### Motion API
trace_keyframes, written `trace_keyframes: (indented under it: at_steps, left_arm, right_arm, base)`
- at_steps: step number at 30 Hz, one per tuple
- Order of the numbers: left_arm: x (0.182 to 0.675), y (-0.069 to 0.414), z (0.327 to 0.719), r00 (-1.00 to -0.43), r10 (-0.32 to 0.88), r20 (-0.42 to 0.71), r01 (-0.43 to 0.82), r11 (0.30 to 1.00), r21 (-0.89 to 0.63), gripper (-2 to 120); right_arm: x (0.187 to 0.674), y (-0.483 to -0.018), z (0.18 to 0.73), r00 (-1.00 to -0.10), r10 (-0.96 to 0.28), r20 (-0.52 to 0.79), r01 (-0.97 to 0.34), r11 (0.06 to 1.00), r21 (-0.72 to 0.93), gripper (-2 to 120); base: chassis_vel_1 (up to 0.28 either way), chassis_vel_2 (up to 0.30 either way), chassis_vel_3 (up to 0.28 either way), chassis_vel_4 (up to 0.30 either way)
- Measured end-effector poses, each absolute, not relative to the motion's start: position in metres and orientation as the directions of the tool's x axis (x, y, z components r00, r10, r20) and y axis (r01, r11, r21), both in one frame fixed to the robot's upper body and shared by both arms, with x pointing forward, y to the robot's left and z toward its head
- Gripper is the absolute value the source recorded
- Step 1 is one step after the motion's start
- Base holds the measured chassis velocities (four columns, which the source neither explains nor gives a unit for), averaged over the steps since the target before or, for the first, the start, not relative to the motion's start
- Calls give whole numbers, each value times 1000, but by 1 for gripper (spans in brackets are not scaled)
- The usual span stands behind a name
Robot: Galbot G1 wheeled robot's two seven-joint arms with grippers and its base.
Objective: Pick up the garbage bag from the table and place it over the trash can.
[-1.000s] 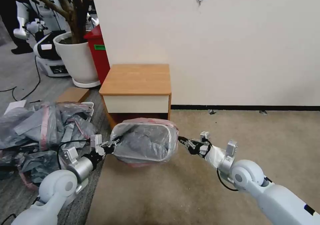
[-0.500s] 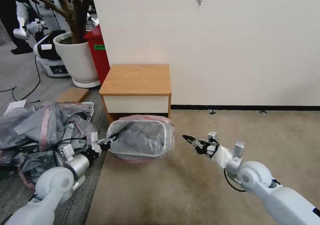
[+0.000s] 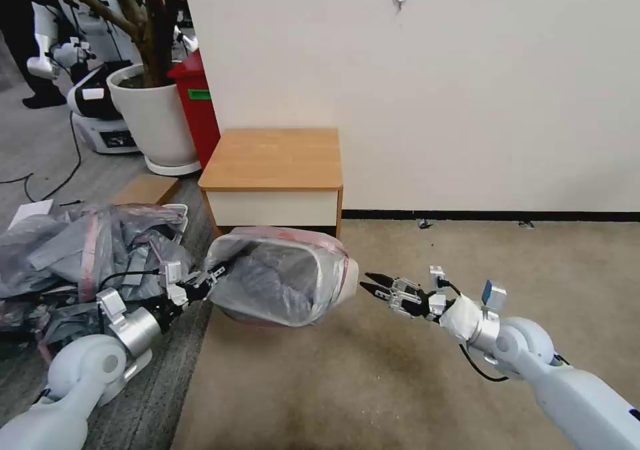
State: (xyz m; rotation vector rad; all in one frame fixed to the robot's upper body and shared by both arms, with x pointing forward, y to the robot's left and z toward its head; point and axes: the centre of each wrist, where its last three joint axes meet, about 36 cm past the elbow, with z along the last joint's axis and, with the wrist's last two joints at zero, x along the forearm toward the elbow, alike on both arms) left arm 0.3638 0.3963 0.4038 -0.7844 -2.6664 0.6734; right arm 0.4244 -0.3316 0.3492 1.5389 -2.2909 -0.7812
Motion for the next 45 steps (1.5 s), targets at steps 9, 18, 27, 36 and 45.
trace_keyframes:
  at_steps: [9,18,27,36,45]
  left_arm:
    - [362,389,399,-807,575,136,441,739,-509,2]
    - [362,385,396,-806,574,146,439,744,-504,2]
    - [360,382,392,-803,575,159,435,747,-504,2]
    - [358,381,392,-800,577,166,437,749,-499,2]
    - [353,376,392,-794,584,169,444,747,-495,2]
  right_arm:
    - [426,-322,350,-329,-938,-111,-793,210,572,91]
    - [426,-313,356,-270,-951,-151,-812,141,566,72]
    - [426,-312,357,-200,-960,-197,-819,54,572,39]
    - [425,-312,357,-155,-963,-221,-818,0,576,30]
    - [427,-312,351,-137,-969,-204,-810,-9,586,39]
  base:
    - [0,0,0,0]
    - [0,0,0,0]
    - [0,0,0,0]
    - [0,0,0,0]
    - [0,0,0,0]
